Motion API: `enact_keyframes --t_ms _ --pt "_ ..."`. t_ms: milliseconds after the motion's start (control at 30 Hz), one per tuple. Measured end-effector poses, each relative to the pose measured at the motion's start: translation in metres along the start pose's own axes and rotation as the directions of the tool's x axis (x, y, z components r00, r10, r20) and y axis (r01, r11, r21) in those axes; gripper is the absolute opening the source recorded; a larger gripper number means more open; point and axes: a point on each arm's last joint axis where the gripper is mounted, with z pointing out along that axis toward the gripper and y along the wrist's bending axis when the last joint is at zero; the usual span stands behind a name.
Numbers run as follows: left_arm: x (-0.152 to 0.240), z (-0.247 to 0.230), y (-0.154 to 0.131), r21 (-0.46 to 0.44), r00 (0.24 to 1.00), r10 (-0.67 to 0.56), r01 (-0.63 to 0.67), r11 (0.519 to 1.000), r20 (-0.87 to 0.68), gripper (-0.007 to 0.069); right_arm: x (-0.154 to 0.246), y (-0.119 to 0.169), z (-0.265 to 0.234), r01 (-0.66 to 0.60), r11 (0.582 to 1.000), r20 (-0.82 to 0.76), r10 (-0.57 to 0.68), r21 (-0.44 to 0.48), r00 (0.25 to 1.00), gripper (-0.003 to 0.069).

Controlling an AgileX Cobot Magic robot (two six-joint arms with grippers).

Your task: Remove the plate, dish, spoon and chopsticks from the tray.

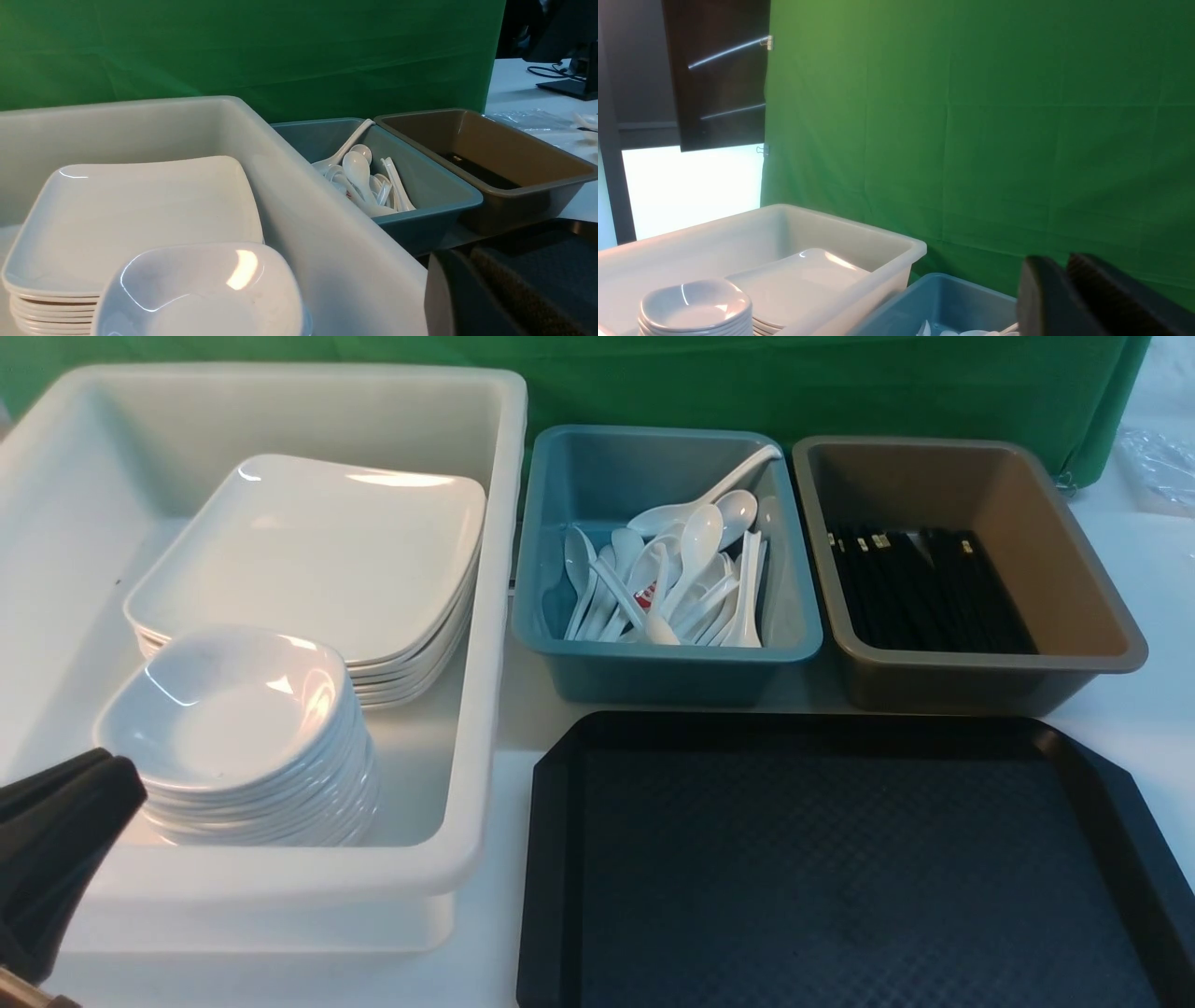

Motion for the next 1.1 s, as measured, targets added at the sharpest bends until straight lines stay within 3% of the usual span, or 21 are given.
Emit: enact_keyframes --t_ms 367,567,600,633,667,833,1100 --pt "0.023 -0.001 0.003 -0.035 0.991 0.128 -0.129 0.991 -0.036 0.0016 0.000 0.000 0.000 -0.001 1.000 -0.001 0.001 0.000 1.000 0.0143" --pt "0.062 -0.014 0.013 -0.202 1.000 0.013 -0.009 0.979 0.021 0.0016 0.000 0.000 0.000 -0.001 1.000 -0.001 0.001 0.000 1.000 0.0146" --pt "0.064 -0.014 0.013 -0.146 1.000 0.013 -0.010 0.989 0.021 0.0016 0.000 0.000 0.000 -0.001 1.000 -0.001 0.001 0.000 1.000 0.0146" --pt "0.073 -0.016 0.015 0.028 0.999 0.000 -0.001 1.000 0.037 0.0016 0.000 0.000 0.000 -0.001 1.000 -0.001 0.001 0.000 1.000 0.0148" --pt "0.078 -0.018 0.017 -0.286 0.999 -0.008 0.022 0.958 0.050 0.0016 0.000 0.000 0.000 -0.001 1.000 -0.001 0.001 0.000 1.000 0.0149" --pt "0.087 -0.022 0.022 -0.386 1.000 -0.026 0.030 0.922 0.015 0.0016 0.000 0.000 0.000 -0.001 1.000 -0.001 0.001 0.000 1.000 0.0162" --pt "0.095 -0.023 0.022 -0.396 0.996 -0.032 -0.003 0.918 -0.081 0.0016 0.000 0.000 0.000 -0.001 1.000 -0.001 0.001 0.000 1.000 0.0180"
